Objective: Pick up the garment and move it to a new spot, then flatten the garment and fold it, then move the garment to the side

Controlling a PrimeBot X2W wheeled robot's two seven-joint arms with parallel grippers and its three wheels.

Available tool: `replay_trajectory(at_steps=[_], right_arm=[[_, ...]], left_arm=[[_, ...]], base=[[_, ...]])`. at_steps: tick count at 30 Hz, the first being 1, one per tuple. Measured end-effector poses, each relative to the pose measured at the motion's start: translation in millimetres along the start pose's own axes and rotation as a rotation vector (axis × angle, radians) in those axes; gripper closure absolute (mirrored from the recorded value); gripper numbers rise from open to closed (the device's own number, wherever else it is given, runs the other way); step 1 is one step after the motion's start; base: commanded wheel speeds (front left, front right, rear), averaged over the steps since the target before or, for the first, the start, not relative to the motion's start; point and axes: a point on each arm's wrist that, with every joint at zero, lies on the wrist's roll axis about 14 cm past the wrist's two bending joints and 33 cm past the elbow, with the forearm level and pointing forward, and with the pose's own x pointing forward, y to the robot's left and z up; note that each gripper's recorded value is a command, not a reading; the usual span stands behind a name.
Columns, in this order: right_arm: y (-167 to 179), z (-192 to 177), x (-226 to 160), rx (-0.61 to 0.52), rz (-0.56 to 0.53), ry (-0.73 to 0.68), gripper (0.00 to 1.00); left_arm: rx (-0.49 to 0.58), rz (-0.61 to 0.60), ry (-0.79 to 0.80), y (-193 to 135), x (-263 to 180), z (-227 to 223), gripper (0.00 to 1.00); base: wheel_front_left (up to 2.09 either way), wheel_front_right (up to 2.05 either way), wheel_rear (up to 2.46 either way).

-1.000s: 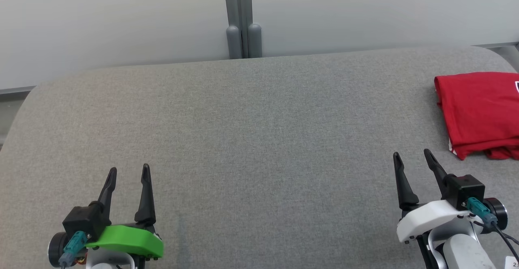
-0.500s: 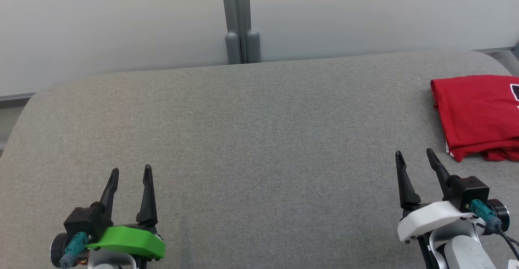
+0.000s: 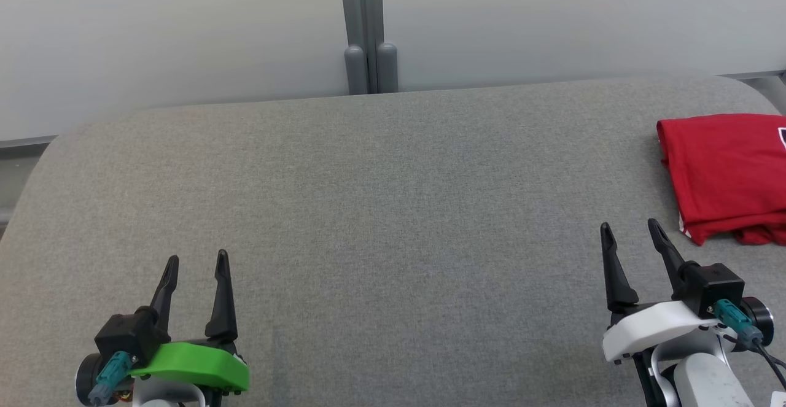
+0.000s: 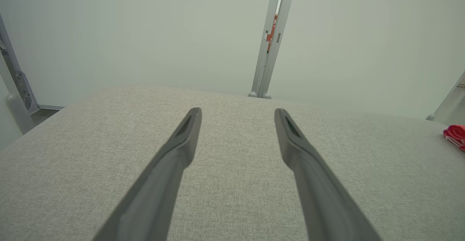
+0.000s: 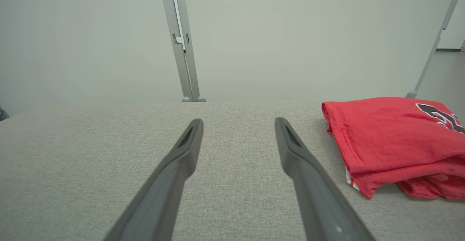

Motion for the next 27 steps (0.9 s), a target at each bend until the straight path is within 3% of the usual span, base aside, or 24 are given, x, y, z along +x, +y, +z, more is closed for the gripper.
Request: replay_trajectory(at_steps=[11, 12, 17, 27], right_arm=[[3, 1, 3, -0.003, 0.009, -0.004, 0.00], [3, -1, 3, -0.002, 0.009, 0.002, 1.00], [4, -26, -10, 0.022, -0.002, 0.082, 1.00], [-5, -31, -11, 0.207, -0.067, 0.108, 1.00]], left_arm=[[-0.002, 0.007, 0.008, 2, -1, -3, 0.00], [-0.003, 0.008, 0.013, 3, -2, -4, 1.00], [-0.014, 0.027, 0.076, 6, -11, -24, 1.00], [-0.183, 0.085, 0.095, 15, -13, -27, 1.00]], base=[[0.00, 0.00, 0.00], [0.00, 0.00, 0.00], [0.00, 0.00, 0.00], [0.00, 0.00, 0.00]])
